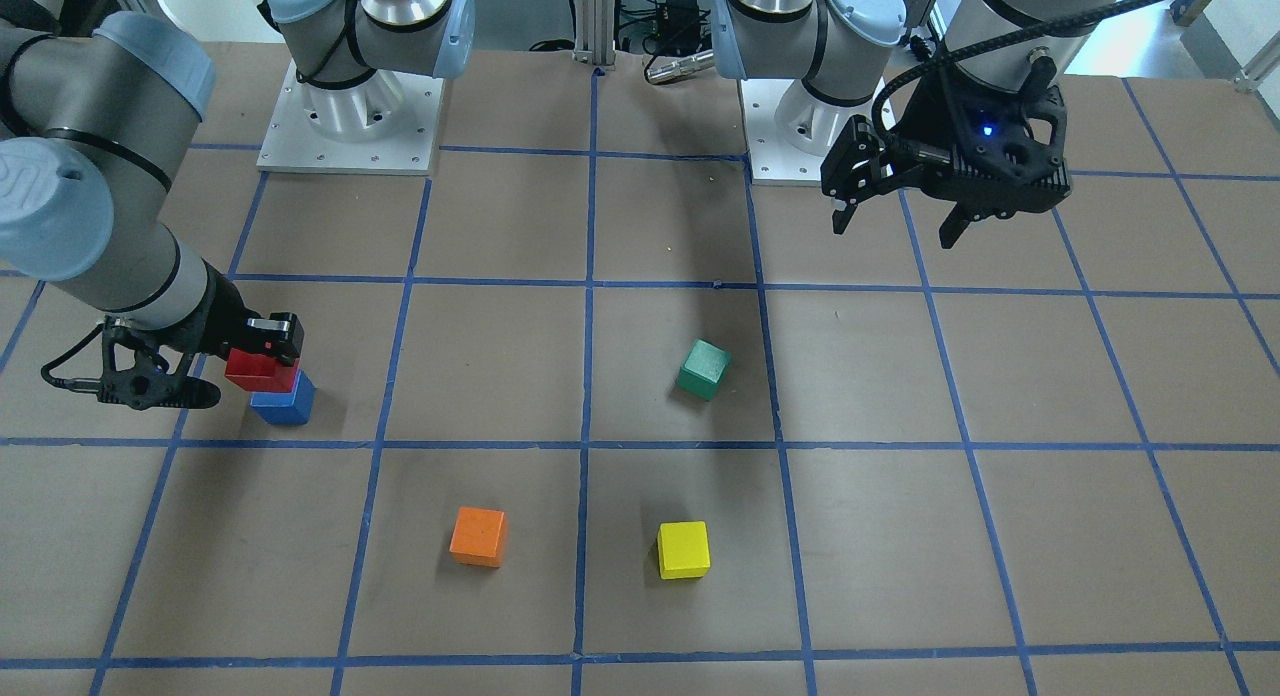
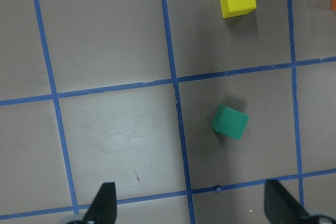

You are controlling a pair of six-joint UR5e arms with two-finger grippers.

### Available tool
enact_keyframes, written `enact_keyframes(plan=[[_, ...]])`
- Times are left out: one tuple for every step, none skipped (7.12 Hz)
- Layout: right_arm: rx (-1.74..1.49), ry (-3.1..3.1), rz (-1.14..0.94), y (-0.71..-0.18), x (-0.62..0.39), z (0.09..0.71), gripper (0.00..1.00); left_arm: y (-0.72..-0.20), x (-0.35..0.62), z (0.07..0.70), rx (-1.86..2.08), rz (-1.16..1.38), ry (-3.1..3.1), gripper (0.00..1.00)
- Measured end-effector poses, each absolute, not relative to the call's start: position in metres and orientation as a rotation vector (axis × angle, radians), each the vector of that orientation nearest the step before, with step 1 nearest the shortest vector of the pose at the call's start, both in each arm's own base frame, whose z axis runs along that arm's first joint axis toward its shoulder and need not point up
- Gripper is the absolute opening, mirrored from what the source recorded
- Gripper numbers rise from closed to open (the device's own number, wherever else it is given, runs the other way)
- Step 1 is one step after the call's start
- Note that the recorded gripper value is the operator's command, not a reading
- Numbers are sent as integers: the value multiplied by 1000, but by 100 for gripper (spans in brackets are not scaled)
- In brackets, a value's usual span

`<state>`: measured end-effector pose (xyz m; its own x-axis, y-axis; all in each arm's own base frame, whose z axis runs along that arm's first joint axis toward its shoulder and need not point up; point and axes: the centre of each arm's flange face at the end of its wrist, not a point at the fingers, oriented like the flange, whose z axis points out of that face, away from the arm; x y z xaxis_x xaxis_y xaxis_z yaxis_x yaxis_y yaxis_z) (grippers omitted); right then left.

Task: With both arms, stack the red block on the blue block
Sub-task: 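Lower the red cube onto the blue cube and open the right gripper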

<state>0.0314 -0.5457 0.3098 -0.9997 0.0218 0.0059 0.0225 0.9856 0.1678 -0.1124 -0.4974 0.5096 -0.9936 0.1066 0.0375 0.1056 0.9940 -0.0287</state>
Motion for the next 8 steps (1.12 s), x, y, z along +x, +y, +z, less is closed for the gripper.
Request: enact_keyframes(plan=[[20, -3127, -219, -544, 25, 299, 0, -499, -112, 508, -163, 37, -3098, 100], [66, -3125, -167, -541, 22, 289, 0, -499, -112, 508, -162, 36, -3098, 100], [98, -3121, -137, -537, 21, 281, 0, -500, -113, 507, -161, 34, -3098, 100], [104, -3122, -134, -535, 18, 275, 0, -500, -113, 507, -162, 31, -3098, 100], [97, -3126, -144, -531, 13, 270, 0, -501, -113, 507, -161, 31, -3098, 100], [91, -3130, -156, -529, 11, 266, 0, -501, -114, 506, -161, 32, -3097, 100], [88, -3136, -165, -526, 11, 263, 0, -501, -114, 507, -159, 32, -3097, 100], [88, -3141, -173, -524, 12, 260, 0, -500, -114, 507, -159, 32, -3097, 100]])
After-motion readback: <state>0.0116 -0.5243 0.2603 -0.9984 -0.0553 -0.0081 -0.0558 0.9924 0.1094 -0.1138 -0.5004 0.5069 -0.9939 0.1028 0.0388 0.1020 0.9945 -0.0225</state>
